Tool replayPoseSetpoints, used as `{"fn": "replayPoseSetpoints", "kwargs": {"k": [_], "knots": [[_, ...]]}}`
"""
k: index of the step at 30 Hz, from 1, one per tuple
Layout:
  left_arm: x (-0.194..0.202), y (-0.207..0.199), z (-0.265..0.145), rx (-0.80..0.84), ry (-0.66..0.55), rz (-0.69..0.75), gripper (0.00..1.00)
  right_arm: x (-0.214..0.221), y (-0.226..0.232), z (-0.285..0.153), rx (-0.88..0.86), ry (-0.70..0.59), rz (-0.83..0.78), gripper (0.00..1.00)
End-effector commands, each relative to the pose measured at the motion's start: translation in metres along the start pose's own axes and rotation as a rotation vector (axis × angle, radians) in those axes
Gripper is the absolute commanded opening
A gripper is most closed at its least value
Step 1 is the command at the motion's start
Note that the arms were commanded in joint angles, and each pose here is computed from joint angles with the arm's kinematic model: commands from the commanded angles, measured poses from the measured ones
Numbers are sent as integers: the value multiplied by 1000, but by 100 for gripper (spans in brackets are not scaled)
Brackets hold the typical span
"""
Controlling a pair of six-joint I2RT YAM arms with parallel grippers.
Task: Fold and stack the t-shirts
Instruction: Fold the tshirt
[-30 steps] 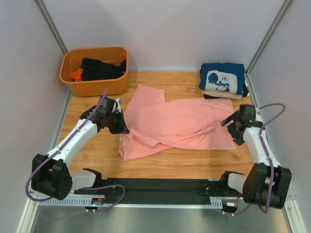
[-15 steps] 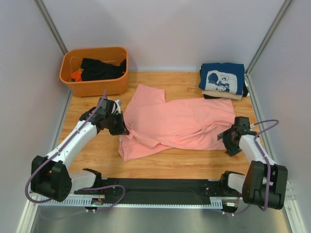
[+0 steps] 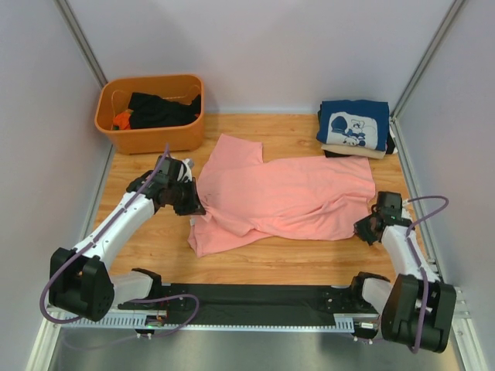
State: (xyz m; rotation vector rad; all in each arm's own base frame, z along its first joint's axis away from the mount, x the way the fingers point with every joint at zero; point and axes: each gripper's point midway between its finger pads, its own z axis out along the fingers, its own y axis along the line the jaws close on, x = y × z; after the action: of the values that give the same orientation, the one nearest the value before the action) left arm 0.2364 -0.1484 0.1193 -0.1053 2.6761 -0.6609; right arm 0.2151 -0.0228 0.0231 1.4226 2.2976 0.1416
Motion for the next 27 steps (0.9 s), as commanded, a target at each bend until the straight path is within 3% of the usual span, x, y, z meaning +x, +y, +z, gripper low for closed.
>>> {"fn": "replayPoseSetpoints", "kwargs": {"k": [1, 7, 16, 22, 27], "knots": [[-9, -4, -7, 12, -34, 18, 0, -14, 19, -27, -118, -73, -23, 0], [5, -27, -44, 119, -92, -17, 0, -53, 10, -102, -75, -255, -56, 0], [70, -48, -82, 183, -41, -35, 0, -46, -3, -167, -185, -351, -12, 0], [89, -39, -79, 158, -22, -62, 0, -48, 1, -169, -201, -361, -37, 0], [63, -35, -71, 57, -53, 4, 0, -66, 31, -150, -219, -336, -13, 0]]}}
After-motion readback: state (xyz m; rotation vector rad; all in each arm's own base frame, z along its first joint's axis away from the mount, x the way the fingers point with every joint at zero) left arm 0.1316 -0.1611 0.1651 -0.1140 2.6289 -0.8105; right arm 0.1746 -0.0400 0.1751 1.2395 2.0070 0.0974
